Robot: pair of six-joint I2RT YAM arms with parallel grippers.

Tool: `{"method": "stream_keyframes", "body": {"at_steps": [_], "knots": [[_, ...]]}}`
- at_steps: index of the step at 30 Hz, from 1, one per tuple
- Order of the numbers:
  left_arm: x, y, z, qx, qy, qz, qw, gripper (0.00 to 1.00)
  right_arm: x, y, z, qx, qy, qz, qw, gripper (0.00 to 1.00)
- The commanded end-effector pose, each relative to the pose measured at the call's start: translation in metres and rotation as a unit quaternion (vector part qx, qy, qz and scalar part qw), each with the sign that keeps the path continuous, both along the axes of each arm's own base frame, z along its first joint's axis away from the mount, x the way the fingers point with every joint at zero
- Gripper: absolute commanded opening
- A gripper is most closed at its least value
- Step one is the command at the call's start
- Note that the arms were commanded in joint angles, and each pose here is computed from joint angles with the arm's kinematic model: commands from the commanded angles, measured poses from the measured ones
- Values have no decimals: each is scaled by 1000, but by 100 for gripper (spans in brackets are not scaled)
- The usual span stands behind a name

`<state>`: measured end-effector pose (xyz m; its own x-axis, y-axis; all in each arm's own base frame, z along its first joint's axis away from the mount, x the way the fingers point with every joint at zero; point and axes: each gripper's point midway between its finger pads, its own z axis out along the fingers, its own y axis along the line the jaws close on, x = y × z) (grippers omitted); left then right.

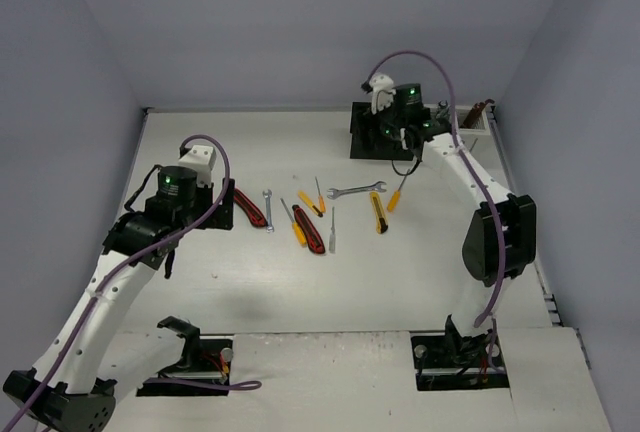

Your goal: Sort the tools into containers

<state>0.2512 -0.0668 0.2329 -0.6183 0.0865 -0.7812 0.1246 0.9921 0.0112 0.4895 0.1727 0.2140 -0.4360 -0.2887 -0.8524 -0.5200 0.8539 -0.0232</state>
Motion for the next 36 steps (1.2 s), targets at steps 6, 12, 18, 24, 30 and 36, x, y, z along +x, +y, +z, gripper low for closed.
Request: {"method": "stream_keyframes", "body": {"at_steps": [6,12,18,24,30,36], "knots": [[5,-5,22,-20,-40,-10,999,97,-46,23,-99,-46,120,52,990,68],[0,-4,22,-25,-44,-11,999,97,-40,26,-132,-62,148,55,985,69],[-5,-3,21,-31,-47,-9,998,97,-32,28,-166,-71,177,53,980,69],[-6,-4,20,-36,-45,-9,998,97,-26,31,-183,-72,189,53,978,67],[-8,-3,20,-38,-47,-7,998,97,-44,24,-198,-69,221,36,972,65],[-6,-5,15,-37,-39,-7,999,97,-85,9,-200,-53,263,-17,963,61]]}}
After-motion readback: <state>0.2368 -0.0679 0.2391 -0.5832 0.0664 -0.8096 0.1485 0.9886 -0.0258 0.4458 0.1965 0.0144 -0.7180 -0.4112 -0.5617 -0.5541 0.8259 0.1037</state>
